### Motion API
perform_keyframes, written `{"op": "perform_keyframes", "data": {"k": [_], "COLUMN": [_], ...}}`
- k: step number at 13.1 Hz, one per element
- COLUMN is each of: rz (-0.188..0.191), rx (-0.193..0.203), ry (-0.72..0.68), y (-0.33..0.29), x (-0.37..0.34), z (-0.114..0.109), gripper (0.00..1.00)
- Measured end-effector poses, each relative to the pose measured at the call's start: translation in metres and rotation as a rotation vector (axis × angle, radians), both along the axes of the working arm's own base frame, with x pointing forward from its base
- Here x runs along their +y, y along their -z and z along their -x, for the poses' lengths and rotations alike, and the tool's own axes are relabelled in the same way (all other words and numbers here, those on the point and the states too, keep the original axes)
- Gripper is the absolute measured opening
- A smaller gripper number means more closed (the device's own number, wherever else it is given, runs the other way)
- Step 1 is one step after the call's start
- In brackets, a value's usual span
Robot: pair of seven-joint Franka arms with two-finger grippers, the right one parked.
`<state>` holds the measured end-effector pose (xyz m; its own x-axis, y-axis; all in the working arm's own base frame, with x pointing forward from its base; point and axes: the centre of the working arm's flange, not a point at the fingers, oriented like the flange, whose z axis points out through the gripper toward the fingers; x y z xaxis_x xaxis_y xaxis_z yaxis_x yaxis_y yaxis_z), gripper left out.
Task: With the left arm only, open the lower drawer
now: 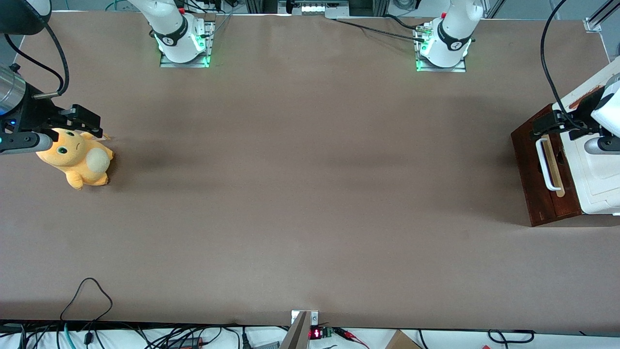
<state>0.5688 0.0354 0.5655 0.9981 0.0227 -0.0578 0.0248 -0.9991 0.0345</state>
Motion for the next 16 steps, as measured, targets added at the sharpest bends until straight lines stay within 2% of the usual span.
{"op": "perform_keyframes", "data": {"k": [12, 13, 14, 16], "rz": [0.007, -0.002, -0.042, -0.172], "rx": [0.053, 0.057, 0.065, 0.079], "ry": [0.054, 0.059, 0.074, 0.134], "y": [0.014, 0.016, 0.018, 0.022], "x": [-0.001, -0.001, -0.002, -0.019], "z": [0.0, -0.001, -0.002, -0.005], "gripper": [1.0, 1.0, 1.0, 1.0]}}
